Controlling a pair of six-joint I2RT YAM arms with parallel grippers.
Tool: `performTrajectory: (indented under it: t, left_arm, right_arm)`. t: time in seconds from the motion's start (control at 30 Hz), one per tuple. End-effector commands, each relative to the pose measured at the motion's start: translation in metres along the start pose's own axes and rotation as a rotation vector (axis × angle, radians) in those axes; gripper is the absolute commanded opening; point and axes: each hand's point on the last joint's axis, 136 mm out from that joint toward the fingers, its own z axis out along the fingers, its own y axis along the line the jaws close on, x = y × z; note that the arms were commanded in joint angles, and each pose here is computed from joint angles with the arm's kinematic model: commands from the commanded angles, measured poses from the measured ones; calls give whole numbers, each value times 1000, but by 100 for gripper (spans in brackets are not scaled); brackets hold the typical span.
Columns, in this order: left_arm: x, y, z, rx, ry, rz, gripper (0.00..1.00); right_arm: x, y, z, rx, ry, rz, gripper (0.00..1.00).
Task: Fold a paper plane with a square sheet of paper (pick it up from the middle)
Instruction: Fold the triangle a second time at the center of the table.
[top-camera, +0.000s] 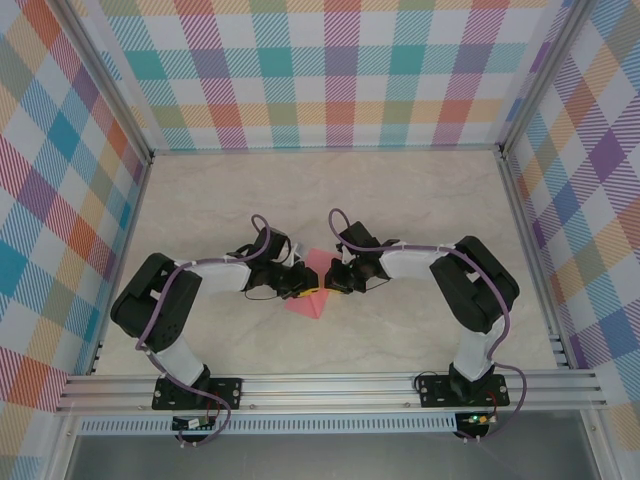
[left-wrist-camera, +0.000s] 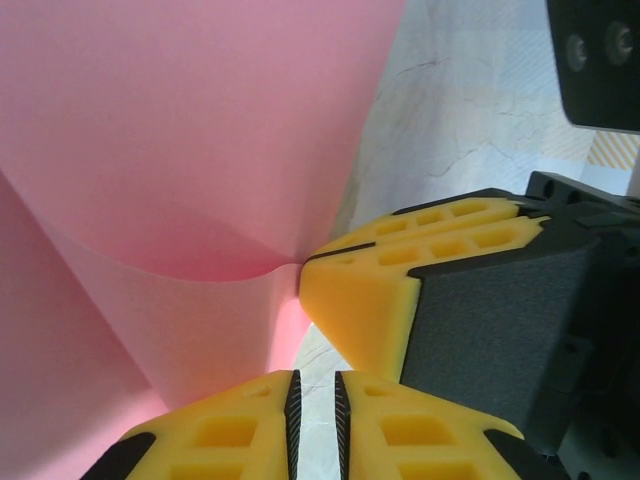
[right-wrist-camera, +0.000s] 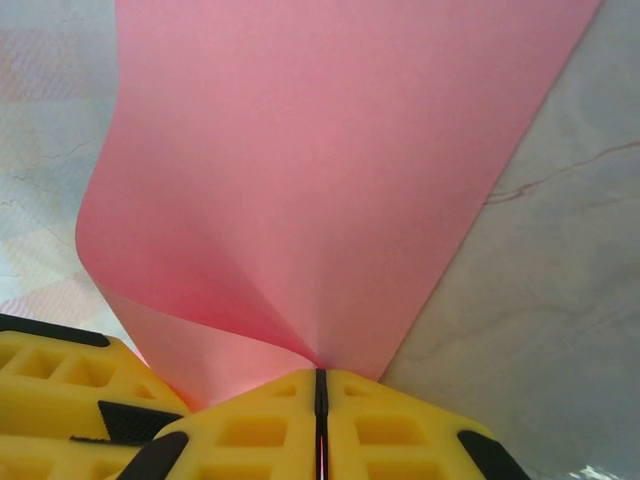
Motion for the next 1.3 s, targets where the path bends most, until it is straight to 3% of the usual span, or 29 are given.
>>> performTrajectory:
  t: [0.0,1.27]
  left_arm:
    - [0,-4,3,-6,14,22,19]
    - [6,15,13,-50,47,-9,18]
  right_arm:
    - [-2,-1,2,22,1,-17,9]
    - [-1,-8,6,48,3,-2,9]
